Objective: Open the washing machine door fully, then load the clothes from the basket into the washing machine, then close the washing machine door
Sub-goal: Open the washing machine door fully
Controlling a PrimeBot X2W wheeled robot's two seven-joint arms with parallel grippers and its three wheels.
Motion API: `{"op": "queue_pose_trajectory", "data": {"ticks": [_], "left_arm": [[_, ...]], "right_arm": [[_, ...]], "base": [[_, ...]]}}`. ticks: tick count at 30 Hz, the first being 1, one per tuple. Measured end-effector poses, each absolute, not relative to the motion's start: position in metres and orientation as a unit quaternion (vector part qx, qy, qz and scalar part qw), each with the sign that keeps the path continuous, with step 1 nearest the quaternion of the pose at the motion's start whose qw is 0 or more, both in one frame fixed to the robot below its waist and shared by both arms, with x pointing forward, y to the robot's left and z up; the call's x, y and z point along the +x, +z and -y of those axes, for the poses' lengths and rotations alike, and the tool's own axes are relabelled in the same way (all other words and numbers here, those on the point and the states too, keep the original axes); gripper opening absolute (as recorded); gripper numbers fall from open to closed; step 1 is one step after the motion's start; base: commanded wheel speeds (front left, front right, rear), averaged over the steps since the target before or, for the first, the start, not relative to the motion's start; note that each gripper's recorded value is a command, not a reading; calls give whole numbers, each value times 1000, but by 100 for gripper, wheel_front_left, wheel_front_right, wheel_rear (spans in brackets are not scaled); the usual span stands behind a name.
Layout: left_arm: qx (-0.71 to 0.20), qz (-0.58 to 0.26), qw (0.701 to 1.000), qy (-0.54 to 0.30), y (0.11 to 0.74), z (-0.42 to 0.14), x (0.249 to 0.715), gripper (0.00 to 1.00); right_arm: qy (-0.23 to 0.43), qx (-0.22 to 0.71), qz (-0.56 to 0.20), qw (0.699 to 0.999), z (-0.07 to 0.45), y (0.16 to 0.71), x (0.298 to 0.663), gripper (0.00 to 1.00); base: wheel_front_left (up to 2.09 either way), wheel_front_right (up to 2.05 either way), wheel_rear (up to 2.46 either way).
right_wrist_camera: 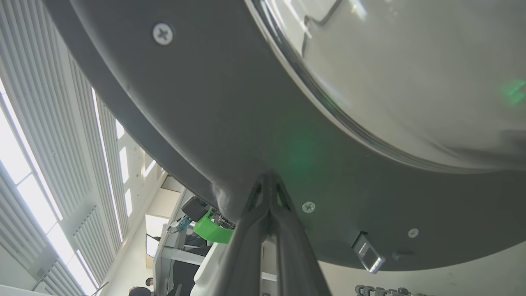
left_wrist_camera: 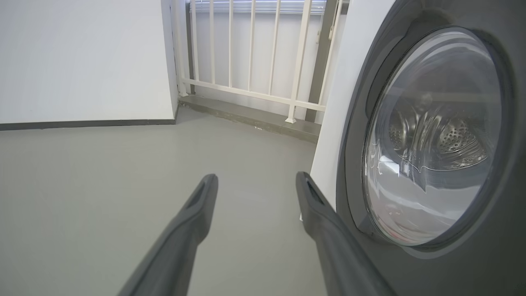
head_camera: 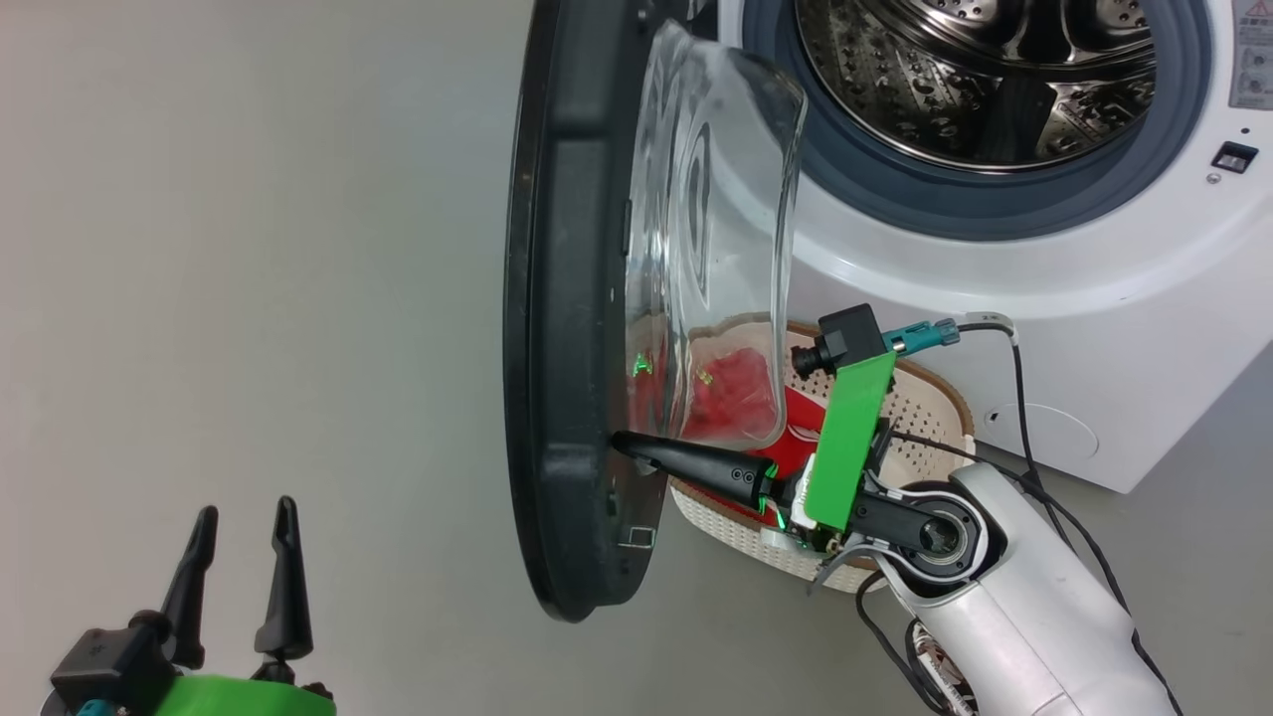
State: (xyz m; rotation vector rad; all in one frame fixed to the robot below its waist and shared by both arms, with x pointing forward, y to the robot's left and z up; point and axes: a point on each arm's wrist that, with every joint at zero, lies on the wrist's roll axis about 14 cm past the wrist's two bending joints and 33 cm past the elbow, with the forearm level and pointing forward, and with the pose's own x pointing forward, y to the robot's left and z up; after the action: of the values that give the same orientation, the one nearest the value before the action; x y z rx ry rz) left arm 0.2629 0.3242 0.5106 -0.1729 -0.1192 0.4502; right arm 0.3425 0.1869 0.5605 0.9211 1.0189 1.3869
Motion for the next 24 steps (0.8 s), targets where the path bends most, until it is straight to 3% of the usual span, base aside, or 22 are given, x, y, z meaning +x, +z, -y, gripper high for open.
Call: {"op": "queue_pose_trajectory", "data": {"ticks": [10, 12, 13, 15, 16, 24], "left_arm": [[-84, 61, 974, 199, 512, -315, 274, 100], [-85, 62, 975, 194, 513, -312, 277, 100], [-86, 62, 976, 192, 513, -311, 278, 100], [-86, 63, 977, 187, 513, -309, 281, 100], [-87, 63, 977, 185, 513, -308, 282, 100], [-88, 56, 980, 171, 508, -302, 288, 100]], "right_arm": [[582, 402, -404, 580, -172, 574, 351, 0], [579, 404, -395, 588, -168, 577, 355, 33], [577, 404, -391, 592, -165, 578, 357, 44], [573, 409, -380, 600, -159, 581, 361, 88], [571, 411, -376, 603, -157, 582, 362, 100], [547, 404, -322, 658, -128, 584, 375, 100]], "base": [[0, 0, 0], [0, 0, 0], [0, 0, 0], [0, 0, 0], [0, 0, 0], [0, 0, 0]]}}
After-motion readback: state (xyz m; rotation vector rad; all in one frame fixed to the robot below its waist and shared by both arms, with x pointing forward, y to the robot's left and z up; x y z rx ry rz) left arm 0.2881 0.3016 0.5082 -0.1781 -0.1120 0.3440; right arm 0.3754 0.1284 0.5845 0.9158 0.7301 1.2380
